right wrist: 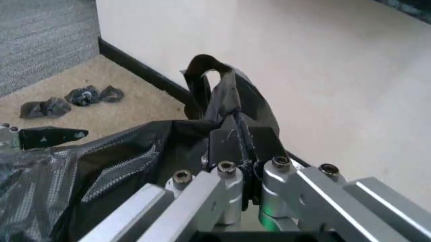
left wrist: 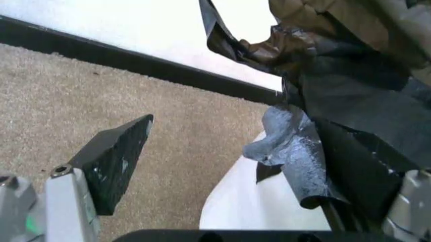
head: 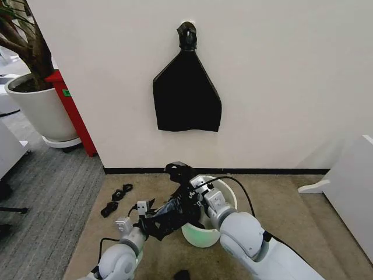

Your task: Place the garbage bag over the trash bin.

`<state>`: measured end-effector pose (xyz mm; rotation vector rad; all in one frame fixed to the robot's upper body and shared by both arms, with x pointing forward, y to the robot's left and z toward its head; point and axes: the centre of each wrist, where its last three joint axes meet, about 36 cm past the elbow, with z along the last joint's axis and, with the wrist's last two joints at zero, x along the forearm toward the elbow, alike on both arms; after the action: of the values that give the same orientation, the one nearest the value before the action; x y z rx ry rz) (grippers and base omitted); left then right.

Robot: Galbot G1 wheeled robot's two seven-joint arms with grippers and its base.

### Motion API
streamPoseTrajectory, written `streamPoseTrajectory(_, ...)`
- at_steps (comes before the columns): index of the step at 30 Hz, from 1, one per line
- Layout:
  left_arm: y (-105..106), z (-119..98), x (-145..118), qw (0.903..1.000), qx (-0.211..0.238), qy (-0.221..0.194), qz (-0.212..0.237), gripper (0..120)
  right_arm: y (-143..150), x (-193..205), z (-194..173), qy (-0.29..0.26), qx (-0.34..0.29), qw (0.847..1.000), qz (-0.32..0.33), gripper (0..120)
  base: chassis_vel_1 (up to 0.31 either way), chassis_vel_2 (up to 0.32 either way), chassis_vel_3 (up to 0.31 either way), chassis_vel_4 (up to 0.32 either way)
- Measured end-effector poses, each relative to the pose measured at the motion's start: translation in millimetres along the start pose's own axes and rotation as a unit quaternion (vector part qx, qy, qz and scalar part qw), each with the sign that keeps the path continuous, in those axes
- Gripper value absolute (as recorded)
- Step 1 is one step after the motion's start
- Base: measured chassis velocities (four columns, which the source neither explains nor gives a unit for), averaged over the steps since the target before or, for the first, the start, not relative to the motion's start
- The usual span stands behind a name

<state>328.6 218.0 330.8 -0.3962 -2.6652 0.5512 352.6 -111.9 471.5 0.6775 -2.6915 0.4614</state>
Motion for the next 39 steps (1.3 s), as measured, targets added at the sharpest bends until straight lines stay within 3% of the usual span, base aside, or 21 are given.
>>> streamPoseTrajectory(32,4.1,1.2,5.2,0.9999,-0.013,-0.008,-0.002,91,-36.8,27.8,32.5,0.011,-0.039,0.998,0.045,0,0.000,0.000,0.000,0.000)
streamPoseTrajectory(39,-6.7,-12.1,15.1,0.9988,-0.002,-0.042,0.024,93,-28.7,25.5,29.5,0.005,-0.037,0.999,0.036,0,0.000,0.000,0.000,0.000)
